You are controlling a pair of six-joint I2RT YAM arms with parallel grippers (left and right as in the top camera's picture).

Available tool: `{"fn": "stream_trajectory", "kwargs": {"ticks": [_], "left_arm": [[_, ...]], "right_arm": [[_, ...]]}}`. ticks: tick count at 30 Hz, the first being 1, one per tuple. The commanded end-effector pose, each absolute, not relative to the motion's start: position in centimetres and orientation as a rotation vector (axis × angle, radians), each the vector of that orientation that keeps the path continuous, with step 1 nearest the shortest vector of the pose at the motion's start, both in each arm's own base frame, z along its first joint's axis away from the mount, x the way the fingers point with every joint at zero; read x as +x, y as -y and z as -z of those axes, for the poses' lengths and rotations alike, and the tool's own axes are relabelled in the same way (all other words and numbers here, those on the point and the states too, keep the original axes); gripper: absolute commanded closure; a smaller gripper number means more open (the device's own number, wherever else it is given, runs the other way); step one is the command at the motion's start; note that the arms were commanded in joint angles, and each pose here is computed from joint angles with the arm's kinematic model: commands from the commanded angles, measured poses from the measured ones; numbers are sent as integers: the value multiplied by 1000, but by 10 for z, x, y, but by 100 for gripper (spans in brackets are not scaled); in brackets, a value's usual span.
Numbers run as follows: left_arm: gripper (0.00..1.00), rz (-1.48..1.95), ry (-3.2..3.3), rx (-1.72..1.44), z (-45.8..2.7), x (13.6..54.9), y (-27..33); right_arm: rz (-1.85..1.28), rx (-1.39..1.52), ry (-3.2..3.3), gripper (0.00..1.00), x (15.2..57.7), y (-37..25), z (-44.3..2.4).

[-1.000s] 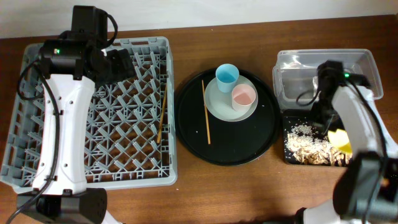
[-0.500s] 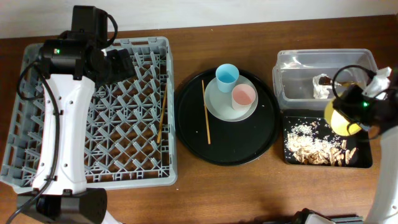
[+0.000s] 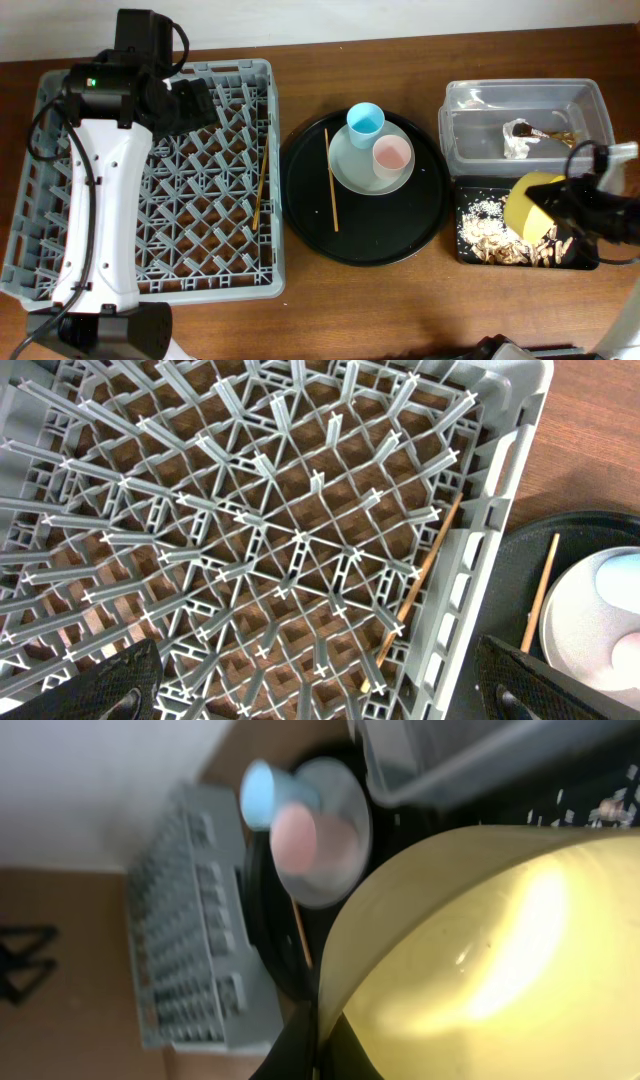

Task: Sort waste into correct bins and load items into the dishwasher rack
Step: 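Carry the emptied yellow bowl back and set it on the round tray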

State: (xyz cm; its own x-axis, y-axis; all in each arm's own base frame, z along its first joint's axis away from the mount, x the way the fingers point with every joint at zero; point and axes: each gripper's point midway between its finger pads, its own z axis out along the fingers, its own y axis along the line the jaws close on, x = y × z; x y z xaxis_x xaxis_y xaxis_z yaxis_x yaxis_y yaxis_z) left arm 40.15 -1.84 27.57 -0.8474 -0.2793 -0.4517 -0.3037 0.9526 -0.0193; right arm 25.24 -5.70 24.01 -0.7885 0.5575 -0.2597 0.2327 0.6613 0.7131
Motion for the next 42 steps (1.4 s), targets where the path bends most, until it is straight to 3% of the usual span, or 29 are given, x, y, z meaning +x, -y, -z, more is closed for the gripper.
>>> {"fn": "stream_trajectory", "kwargs": {"ticks": [1, 6, 11, 21, 35, 41, 42], "left_arm": [[1, -76, -2641, -435, -274, 403, 18], [1, -76, -2641, -435, -274, 403, 18], [1, -76, -2641, -435, -274, 403, 18], [1, -76, -2641, -435, -274, 403, 18], [1, -76, -2642, -435, -274, 403, 18], [1, -76, -2641, -435, -274, 403, 18], [1, -76, -2641, -435, -274, 403, 18]], "right_arm": [[-856, 429, -2584, 96, 247, 31, -226], [-880, 151, -2683, 96, 252, -23, -222], [-496, 46, -2859, 96, 260, -72, -198], [-179, -350, -2814, 96, 261, -169, -171], [190, -507, -2953, 95, 286, -192, -58], [220, -512, -2966, 82, 285, -189, -51], [219, -514, -2972, 75, 284, -189, -51]]}}
